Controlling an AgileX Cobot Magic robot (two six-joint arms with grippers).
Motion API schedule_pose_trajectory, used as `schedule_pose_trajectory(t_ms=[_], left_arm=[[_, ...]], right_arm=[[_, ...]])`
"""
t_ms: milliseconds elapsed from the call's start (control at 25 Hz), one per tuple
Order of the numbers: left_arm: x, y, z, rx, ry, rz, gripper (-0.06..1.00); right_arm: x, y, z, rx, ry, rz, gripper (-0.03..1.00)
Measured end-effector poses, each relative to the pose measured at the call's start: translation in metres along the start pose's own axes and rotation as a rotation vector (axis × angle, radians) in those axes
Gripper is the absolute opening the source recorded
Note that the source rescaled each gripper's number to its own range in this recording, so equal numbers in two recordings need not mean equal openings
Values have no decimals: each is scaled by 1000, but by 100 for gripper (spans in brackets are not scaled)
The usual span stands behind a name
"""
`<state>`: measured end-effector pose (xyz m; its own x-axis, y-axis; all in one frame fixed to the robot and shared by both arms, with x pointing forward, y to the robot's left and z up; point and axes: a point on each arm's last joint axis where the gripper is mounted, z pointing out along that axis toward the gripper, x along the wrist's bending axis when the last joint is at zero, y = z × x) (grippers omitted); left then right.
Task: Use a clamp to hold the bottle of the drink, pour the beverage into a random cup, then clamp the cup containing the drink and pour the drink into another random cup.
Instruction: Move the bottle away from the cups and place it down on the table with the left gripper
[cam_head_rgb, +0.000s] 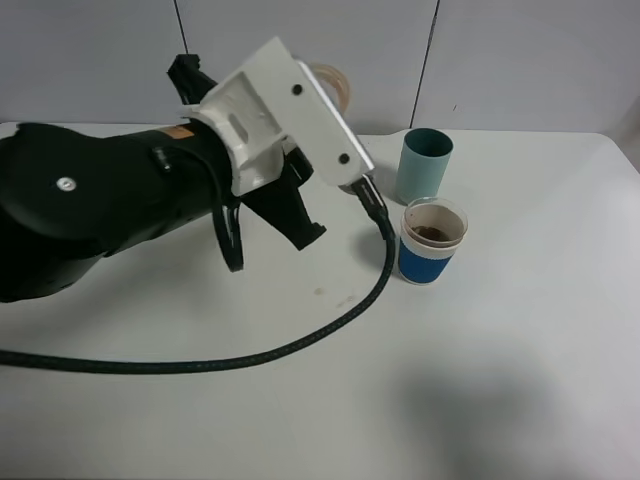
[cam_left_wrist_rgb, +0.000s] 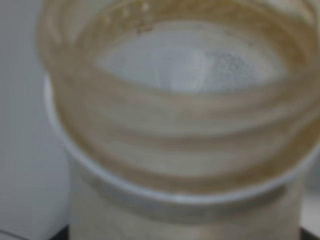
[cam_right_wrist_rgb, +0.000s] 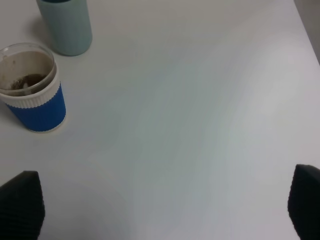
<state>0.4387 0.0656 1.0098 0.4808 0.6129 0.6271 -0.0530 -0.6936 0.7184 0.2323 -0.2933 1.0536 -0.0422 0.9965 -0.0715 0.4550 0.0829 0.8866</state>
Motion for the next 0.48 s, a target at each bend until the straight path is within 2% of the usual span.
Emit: schedule_pose_trajectory(t_ms=[80, 200, 320, 360, 480], left_arm=[[5, -6, -12, -27, -4, -99, 3], [11, -16, -28, -81, -28, -304, 3], [20, -26, -35, -119, -44, -468, 3], [23, -30, -36, -123, -56, -560, 3], [34, -47, -34, -126, -79, -700, 3]], right_arm=[[0, 0, 0, 0, 0, 0, 92], [0, 0, 0, 0, 0, 0, 92], [0, 0, 0, 0, 0, 0, 92], [0, 0, 0, 0, 0, 0, 92], [0, 0, 0, 0, 0, 0, 92]])
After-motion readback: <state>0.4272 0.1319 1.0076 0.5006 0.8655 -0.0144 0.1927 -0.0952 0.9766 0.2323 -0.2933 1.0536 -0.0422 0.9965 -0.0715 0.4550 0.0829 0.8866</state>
